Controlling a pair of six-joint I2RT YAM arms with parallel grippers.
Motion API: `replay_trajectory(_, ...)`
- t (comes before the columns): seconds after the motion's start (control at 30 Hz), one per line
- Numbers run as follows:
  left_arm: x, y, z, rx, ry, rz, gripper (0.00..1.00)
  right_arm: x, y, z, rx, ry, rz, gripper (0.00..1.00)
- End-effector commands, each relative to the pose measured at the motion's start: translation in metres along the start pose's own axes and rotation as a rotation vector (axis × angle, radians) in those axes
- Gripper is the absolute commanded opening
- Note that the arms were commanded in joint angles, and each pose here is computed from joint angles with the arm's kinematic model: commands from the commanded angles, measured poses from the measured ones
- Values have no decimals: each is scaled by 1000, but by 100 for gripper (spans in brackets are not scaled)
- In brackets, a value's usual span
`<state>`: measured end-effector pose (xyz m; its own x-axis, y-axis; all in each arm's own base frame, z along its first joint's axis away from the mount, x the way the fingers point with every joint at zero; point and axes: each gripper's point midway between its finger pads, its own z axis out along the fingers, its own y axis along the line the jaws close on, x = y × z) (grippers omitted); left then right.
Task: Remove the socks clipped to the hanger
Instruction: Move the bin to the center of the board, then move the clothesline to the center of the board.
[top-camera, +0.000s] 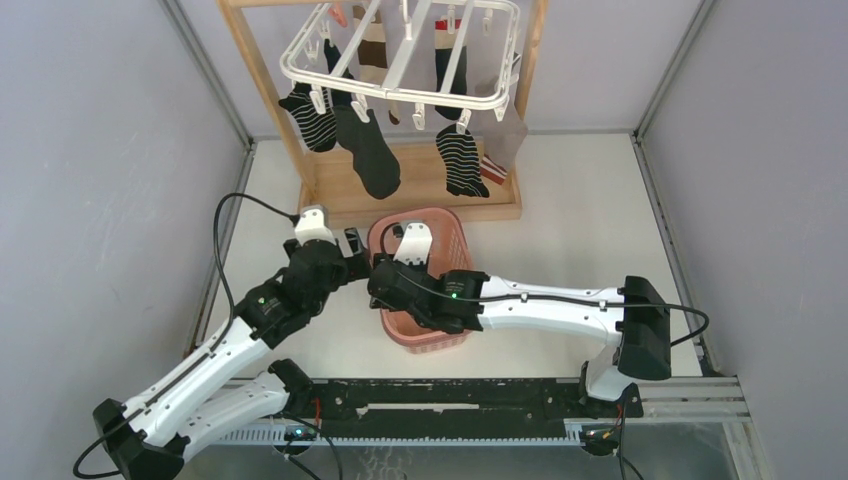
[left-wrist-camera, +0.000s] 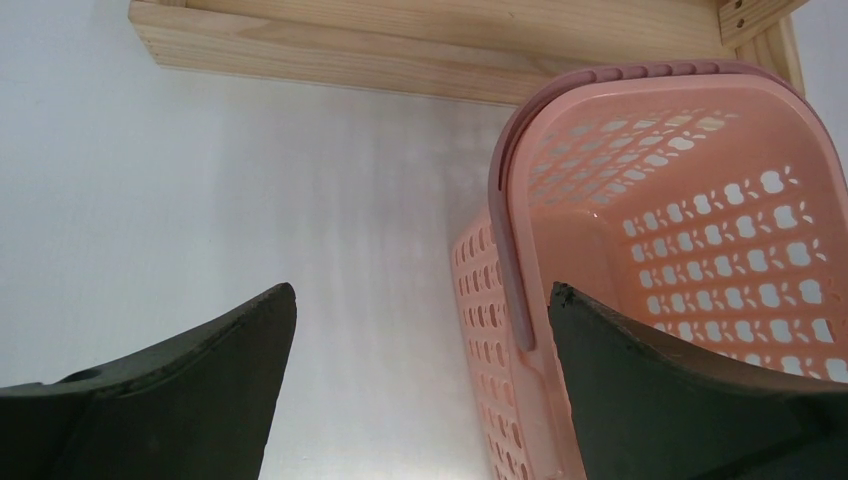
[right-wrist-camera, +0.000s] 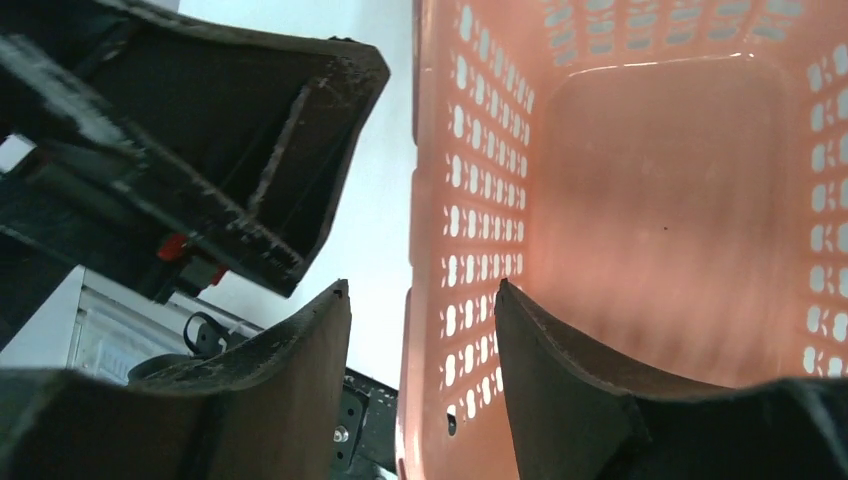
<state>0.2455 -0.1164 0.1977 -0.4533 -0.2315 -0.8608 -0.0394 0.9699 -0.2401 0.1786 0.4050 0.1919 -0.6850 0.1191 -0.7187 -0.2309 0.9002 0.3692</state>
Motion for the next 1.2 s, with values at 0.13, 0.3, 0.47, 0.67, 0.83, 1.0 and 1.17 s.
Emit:
replay_trajectory(0.13, -7, 14, 1, -54, -21, -42, 100, -42, 4, -42, -43, -100, -74, 64)
replay_trajectory(0.3, -16, 26, 0, -99, -61, -89, 100, -81, -57, -64, -2, -174, -117, 63)
replay_trajectory(0.47, -32, 34, 0, -130, -107, -122, 100, -101, -136, -70, 18, -200, -83, 63)
replay_trajectory(0.67, -36, 44, 10, -180, -111, -130, 100, -130, -233, -60, 166, -247, 27, 66)
replay_trajectory(0.83, -38, 59, 28, -244, -143, -117, 100, -143, -285, -29, 247, -211, 93, 66)
replay_trajectory(1.0, -40, 87, 55, -338, -123, -149, 100, -152, -312, 11, 261, -180, 113, 64)
replay_trajectory(1.17, -47, 112, 74, -397, -92, -181, 100, -160, -333, 53, 277, -130, 132, 62)
